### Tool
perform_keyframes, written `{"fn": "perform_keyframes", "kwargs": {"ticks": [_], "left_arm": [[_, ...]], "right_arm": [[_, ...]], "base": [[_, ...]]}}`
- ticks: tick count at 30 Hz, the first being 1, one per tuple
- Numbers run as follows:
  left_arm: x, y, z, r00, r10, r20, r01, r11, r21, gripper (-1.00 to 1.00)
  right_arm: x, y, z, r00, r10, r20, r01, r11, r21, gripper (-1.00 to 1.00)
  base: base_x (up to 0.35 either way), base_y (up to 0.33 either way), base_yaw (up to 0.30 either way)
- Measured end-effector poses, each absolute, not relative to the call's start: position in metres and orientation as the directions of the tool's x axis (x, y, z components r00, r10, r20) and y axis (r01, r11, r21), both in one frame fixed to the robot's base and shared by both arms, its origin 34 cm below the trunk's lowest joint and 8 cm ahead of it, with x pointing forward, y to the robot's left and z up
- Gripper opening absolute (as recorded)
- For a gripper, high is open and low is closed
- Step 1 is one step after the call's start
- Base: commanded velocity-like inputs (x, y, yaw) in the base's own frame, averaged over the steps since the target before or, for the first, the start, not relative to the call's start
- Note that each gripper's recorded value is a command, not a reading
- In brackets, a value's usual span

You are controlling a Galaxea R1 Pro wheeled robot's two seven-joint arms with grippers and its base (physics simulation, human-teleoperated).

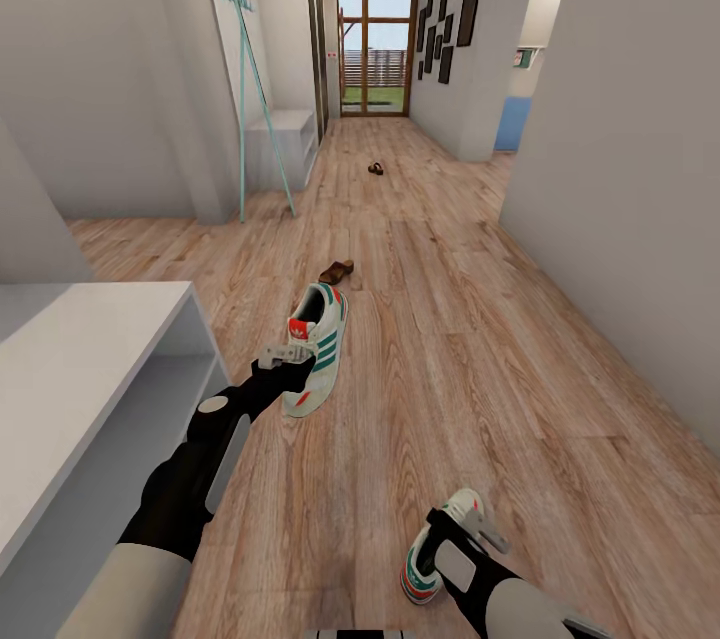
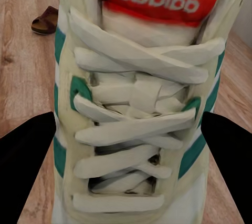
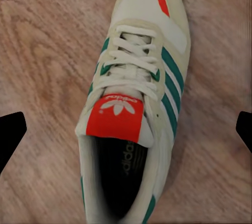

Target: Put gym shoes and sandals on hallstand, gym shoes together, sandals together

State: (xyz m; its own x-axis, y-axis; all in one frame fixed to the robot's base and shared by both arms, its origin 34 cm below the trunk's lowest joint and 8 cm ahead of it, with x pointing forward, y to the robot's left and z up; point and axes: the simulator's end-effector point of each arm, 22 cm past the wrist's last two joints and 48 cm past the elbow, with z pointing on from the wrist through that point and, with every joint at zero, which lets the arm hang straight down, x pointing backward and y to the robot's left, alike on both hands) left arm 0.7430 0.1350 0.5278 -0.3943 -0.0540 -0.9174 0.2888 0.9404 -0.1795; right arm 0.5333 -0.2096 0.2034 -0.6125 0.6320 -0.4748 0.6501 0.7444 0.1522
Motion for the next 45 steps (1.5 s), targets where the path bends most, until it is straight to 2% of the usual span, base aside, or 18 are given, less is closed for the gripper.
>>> {"fn": "perform_keyframes", "kwargs": {"ticks": [45], "left_arm": [[0.7431, 0.1353, 0.5281, -0.393, -0.054, -0.918, 0.289, 0.941, -0.179, -1.0]], "right_arm": [[0.5313, -0.2101, 0.2025, -0.592, 0.657, -0.467, 0.673, 0.721, 0.162, 1.0]], "base": [[0.0, 0.0, 0.0]]}}
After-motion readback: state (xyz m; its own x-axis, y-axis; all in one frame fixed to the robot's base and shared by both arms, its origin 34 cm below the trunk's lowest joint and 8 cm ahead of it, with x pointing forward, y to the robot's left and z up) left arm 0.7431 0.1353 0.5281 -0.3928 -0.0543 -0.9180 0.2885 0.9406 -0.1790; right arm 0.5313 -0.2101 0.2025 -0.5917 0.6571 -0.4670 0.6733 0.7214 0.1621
